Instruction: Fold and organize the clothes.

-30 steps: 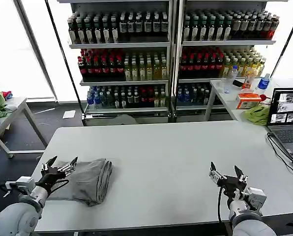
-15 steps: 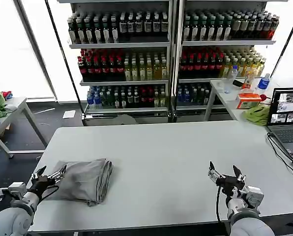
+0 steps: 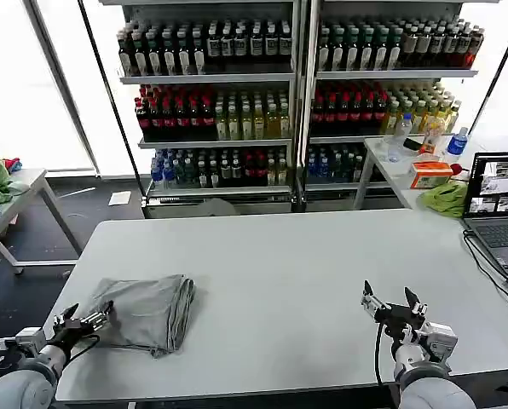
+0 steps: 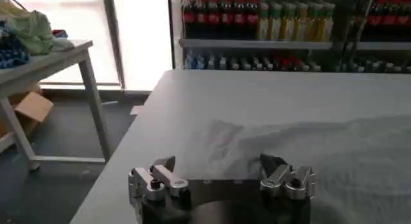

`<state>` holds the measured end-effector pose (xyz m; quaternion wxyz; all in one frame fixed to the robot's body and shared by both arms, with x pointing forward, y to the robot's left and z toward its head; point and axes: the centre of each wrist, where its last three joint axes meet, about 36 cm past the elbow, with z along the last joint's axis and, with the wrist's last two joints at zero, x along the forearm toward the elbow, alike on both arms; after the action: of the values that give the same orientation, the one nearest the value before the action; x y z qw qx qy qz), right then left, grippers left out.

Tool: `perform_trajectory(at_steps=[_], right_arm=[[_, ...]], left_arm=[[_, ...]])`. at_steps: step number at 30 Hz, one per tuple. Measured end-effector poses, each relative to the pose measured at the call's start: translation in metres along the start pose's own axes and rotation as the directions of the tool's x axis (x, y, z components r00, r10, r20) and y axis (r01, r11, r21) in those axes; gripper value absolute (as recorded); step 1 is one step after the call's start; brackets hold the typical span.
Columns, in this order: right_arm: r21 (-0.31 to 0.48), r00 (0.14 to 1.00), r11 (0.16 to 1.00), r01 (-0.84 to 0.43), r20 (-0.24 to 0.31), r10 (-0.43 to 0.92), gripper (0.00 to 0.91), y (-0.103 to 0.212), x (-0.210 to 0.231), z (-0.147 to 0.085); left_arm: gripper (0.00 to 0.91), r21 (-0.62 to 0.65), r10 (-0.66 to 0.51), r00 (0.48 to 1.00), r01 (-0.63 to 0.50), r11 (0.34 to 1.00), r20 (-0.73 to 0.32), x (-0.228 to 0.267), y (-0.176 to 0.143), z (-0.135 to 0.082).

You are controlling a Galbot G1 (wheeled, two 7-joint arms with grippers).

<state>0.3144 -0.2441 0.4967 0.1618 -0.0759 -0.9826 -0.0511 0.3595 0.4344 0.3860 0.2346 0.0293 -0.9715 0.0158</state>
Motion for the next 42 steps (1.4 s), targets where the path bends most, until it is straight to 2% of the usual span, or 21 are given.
perform_trajectory(at_steps=[7,9,10,12,14,32,42], right_arm=[[0.000,1.000,1.000,-0.002,0.000,0.002,0.907,-0.001,0.001,0.000],[0.000,1.000,1.000,-0.002,0.001,0.002,0.907,-0.001,0.001,0.000],[-0.001,1.000,1.000,-0.003,0.002,0.003,0.907,-0.001,0.001,0.000],[-0.002,1.000,1.000,-0.003,0.003,0.003,0.907,0.000,0.001,-0.001],[-0.002,1.000,1.000,-0.004,0.005,0.004,0.907,0.000,0.001,-0.001],[0.001,1.000,1.000,0.000,0.025,0.000,0.907,0.000,0.002,-0.007],[0.008,0.999,1.000,-0.004,0.031,0.004,0.907,-0.002,-0.001,-0.009]], left_arm=[[0.907,0.004,-0.003,1.000,0.003,1.000,-0.026,-0.003,0.004,0.004],[0.685,0.004,-0.001,1.000,0.002,1.000,-0.031,-0.004,0.004,0.006],[0.272,0.004,-0.001,0.999,0.001,1.000,-0.033,-0.004,0.004,0.006],[0.020,0.006,0.001,0.999,-0.001,1.000,-0.035,-0.005,0.003,0.007],[0.000,0.007,0.003,0.999,-0.002,1.000,-0.036,-0.005,0.003,0.008],[0.000,0.004,0.008,0.999,-0.008,1.000,-0.042,-0.004,0.000,0.014],[0.000,-0.004,-0.031,0.999,0.031,1.000,-0.015,0.002,0.016,-0.003]])
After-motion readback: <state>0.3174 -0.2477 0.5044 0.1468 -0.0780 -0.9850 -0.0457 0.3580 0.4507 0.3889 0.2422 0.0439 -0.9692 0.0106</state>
